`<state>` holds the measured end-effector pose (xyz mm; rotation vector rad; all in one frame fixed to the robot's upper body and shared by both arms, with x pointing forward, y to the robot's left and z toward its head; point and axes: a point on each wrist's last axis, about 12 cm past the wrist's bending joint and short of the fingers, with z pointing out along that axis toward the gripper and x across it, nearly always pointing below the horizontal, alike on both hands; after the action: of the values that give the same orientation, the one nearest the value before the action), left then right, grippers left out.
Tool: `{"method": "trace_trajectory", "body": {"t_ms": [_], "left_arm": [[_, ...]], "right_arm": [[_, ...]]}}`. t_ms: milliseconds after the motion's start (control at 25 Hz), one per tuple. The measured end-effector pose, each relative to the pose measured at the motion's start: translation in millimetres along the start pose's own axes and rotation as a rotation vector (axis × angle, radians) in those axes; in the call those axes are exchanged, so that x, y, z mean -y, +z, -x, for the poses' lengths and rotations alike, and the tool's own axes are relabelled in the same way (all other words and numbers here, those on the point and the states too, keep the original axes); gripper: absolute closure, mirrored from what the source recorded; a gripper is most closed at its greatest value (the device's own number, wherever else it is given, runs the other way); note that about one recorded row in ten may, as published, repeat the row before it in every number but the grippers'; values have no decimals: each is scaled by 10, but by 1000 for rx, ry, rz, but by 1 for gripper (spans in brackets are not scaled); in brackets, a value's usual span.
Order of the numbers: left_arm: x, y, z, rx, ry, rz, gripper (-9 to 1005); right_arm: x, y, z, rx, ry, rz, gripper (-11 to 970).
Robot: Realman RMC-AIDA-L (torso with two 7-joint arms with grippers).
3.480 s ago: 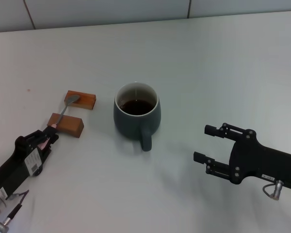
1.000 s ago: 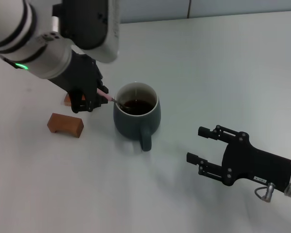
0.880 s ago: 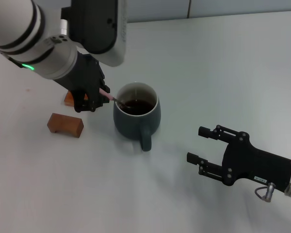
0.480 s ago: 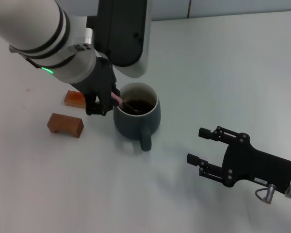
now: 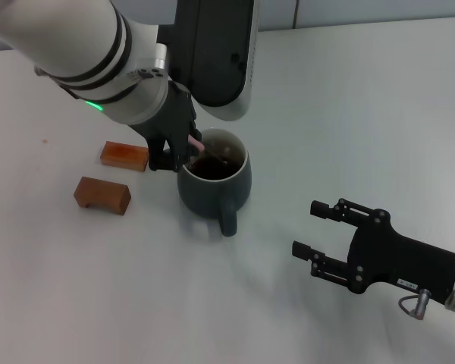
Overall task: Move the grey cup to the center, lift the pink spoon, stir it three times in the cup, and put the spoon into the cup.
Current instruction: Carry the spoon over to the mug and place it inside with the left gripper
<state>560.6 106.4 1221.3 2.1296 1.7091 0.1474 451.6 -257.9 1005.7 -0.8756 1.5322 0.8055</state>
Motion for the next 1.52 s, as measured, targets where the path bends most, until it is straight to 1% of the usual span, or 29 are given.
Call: {"method": "trace_trajectory", "body": {"t_ms": [80,160,240,400,440,600,760,840,880,1040,1320,1400,1440,1520], "left_arm": [[-6,5,3,-2,0,3,865],[-53,31,-19,-36,-13,5,864],[-58,31,-33,-51,-18,0,864],[-22,-11,-32,-65,-13,-27,864],[5,-52,2,-49,-3,-41,864],[40,-85,62,-11,11,-64,864],[22,-64,88,4,14,-47,864],[-21,-50,84,4,-1,-11,864],[-21,-50,84,4,-1,-11,864],[-57,-43,46,-23,-23,23,864],[-12,-56,-18,-71,-45,-30,865],[11,-68,-8,-62,-42,-51,865],[26,-82,17,-38,-36,-68,865],[29,-92,32,-24,-32,-72,865]], "right_arm": [[0,0,0,0,0,0,275],[-1,1,0,0,0,0,275],[-2,2,0,1,1,0,275],[-4,-2,-2,0,2,0,275],[-4,-3,-3,0,2,-1,274],[-4,-3,-3,0,2,-1,274],[-5,-4,-1,2,2,0,274],[-9,-6,2,5,2,2,274],[-12,-7,3,7,3,3,275],[-18,-11,1,8,4,4,274],[-22,-11,4,10,4,8,274],[-24,-11,4,9,3,10,274],[-26,-11,6,12,3,12,274],[-27,-11,8,13,3,13,275]]}}
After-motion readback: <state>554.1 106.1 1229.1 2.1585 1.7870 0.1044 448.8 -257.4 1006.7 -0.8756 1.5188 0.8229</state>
